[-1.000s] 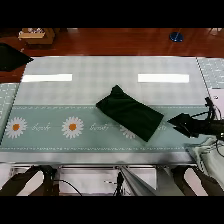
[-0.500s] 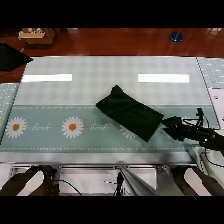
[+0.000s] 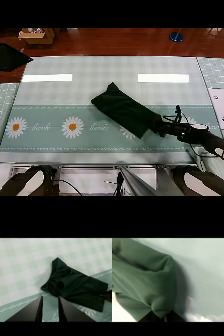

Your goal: Fold the shirts.

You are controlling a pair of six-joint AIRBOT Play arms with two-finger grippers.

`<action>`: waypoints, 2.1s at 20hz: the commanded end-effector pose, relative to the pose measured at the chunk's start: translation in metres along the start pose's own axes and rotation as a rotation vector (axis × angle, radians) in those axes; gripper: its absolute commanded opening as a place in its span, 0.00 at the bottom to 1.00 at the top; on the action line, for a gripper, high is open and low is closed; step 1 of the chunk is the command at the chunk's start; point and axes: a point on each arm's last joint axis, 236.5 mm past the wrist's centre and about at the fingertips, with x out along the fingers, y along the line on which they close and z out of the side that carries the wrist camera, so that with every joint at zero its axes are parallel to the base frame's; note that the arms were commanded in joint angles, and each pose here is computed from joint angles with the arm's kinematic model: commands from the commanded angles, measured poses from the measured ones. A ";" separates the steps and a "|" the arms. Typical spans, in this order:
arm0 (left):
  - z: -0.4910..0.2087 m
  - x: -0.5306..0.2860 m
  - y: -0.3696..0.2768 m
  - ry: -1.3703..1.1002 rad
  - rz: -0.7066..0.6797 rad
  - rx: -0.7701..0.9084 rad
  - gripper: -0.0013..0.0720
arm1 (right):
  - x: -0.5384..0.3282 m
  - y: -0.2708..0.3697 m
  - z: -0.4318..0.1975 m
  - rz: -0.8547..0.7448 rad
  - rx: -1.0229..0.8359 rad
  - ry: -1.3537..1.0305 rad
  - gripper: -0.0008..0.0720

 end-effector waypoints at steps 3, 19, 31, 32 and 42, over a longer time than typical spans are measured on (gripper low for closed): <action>-0.003 0.000 0.012 0.014 0.049 0.005 0.38 | -0.058 0.146 0.030 0.379 -0.252 -0.059 0.04; -0.004 0.009 0.023 0.031 0.061 -0.005 0.38 | -0.388 0.070 0.093 -0.440 -0.023 -0.523 0.04; 0.034 0.007 0.058 -0.117 0.197 0.063 0.38 | -0.482 -0.066 0.002 -1.019 0.451 -0.415 0.04; 0.040 0.005 0.067 -0.142 0.226 0.064 0.38 | -0.493 -0.073 -0.008 -1.079 0.491 -0.403 0.04; 0.069 -0.030 0.151 -0.278 0.499 0.057 0.38 | -0.520 -0.124 -0.089 -1.403 0.756 -0.132 0.04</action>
